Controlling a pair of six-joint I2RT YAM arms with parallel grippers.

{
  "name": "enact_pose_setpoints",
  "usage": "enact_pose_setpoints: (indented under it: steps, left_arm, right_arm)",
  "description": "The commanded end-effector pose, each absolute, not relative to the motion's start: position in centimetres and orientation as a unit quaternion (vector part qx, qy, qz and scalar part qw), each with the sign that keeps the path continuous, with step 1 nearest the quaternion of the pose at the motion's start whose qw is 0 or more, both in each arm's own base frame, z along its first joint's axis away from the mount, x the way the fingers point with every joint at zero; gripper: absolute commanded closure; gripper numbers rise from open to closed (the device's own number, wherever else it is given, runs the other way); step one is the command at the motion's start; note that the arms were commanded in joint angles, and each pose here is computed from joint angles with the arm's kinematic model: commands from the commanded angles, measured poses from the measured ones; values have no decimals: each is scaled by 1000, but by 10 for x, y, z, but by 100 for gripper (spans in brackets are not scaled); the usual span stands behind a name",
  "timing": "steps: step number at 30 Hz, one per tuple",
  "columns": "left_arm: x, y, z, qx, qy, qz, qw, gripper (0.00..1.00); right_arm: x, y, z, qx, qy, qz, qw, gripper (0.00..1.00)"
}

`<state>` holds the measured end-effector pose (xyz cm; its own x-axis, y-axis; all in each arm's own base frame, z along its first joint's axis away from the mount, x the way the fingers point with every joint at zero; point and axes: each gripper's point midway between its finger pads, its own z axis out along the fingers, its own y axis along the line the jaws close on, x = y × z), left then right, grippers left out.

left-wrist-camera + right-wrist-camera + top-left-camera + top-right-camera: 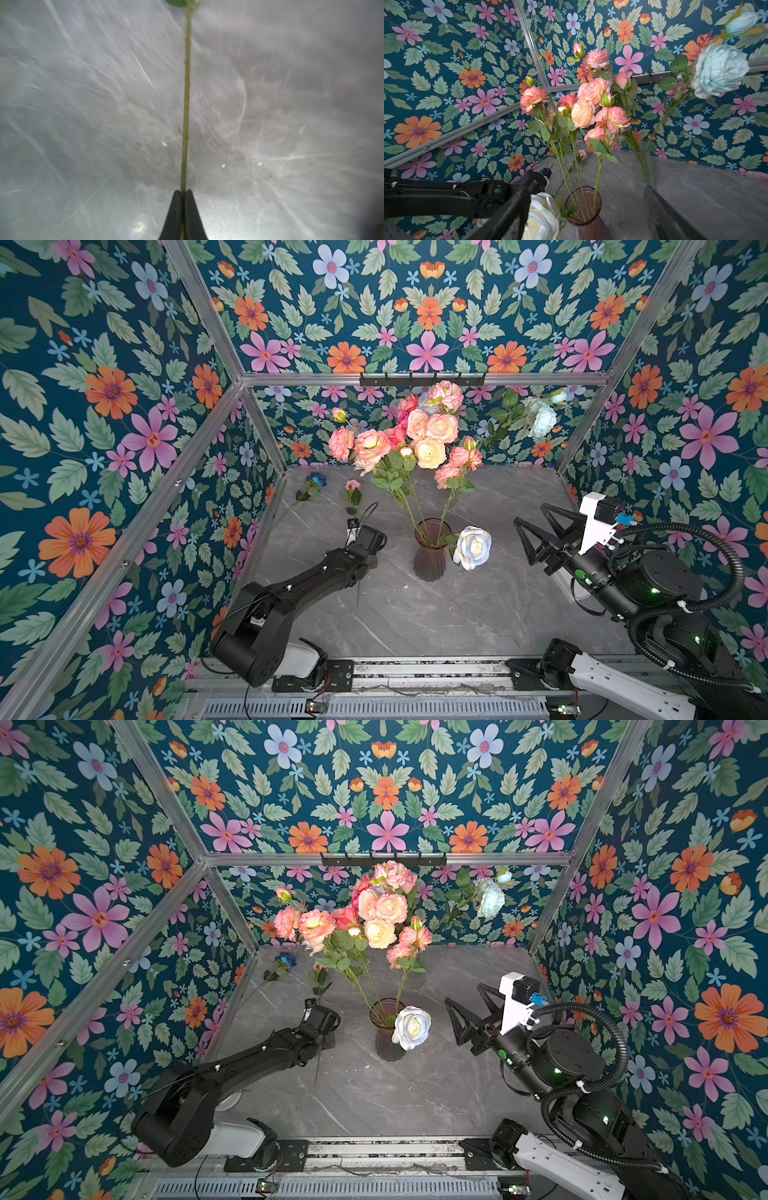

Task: Arrange flowers in a vase
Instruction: Pick up the flower from the top-center of the table, then place the flower in the vase.

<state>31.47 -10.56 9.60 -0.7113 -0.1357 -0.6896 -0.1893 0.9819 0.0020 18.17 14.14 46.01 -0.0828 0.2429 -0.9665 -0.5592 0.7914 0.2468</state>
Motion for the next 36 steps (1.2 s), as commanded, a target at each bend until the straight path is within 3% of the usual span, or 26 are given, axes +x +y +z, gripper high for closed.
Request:
enact_pose_setpoints:
  steps: [1,12,15,20,29,36]
  left_arm:
    - [310,-74,143,-137,890,78,429,100]
    - [259,-6,334,-218,761,58,608,100]
    - [249,-11,375,-194,734,0,651,100]
    - [233,-61,435,-56,683,-145,714,100]
    - [158,-174,508,238,553,-413,684,100]
    - [129,-206,510,323,512,-502,617,100]
  right_arm:
    - [181,141,470,-111,659,313,675,16]
    - [183,159,475,-129,650,336,670,16]
    - [183,170,479,-145,646,348,664,16]
    - [181,191,491,-182,639,368,650,15]
    - [184,269,525,-272,625,457,571,13]
    - [175,338,545,-344,597,493,532,11]
